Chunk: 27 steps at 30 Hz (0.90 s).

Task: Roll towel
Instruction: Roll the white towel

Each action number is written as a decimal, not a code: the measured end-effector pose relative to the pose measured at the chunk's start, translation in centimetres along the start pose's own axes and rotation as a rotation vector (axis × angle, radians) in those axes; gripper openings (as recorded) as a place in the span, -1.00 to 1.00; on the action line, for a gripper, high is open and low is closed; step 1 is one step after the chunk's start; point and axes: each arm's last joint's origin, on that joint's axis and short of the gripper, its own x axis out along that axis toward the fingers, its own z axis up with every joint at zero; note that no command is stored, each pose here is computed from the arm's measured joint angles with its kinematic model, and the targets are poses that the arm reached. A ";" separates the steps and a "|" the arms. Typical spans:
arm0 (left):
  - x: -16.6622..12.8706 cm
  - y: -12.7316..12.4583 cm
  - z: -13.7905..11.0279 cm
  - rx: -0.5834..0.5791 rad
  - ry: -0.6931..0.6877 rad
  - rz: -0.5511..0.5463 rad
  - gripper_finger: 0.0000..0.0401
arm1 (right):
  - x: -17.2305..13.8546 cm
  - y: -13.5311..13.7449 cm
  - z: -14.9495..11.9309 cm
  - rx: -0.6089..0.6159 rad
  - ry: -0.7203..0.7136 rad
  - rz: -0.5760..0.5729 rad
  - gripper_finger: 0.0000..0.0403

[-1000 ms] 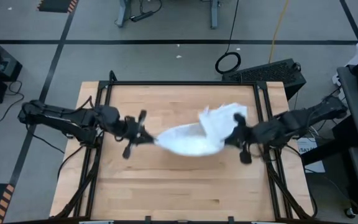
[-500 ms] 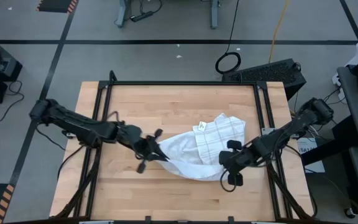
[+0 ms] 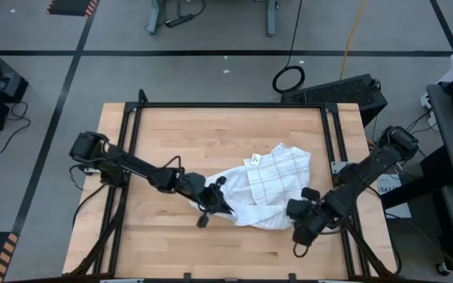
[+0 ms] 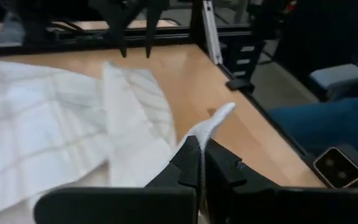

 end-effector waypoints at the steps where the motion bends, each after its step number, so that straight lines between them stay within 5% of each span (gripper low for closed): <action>1: 0.3 -0.2 -0.3 -0.001 0.007 -0.019 -0.96 | 0.0 0.1 0.1 0.010 -0.074 -0.019 -0.20; 5: 1.0 -1.5 -1.3 -0.040 0.054 -0.077 -0.96 | -0.2 -0.5 2.0 0.138 -0.433 -0.162 -0.13; 8: 1.4 -2.8 -1.9 -0.039 0.087 -0.113 -0.96 | 0.1 -2.0 4.3 0.211 -0.561 -0.270 -0.15; 12: 1.5 -4.3 -2.4 -0.032 0.133 -0.148 -0.96 | 1.3 -4.7 7.8 0.342 -0.582 -0.327 -0.18; 18: 1.6 -6.0 -2.6 -0.011 0.139 -0.194 -0.96 | 4.5 -7.1 11.5 0.340 -0.538 -0.284 -0.19; 27: 1.6 -6.5 -2.8 -0.005 0.158 -0.185 -0.96 | 11.5 -8.5 12.7 0.415 -0.398 -0.242 -0.20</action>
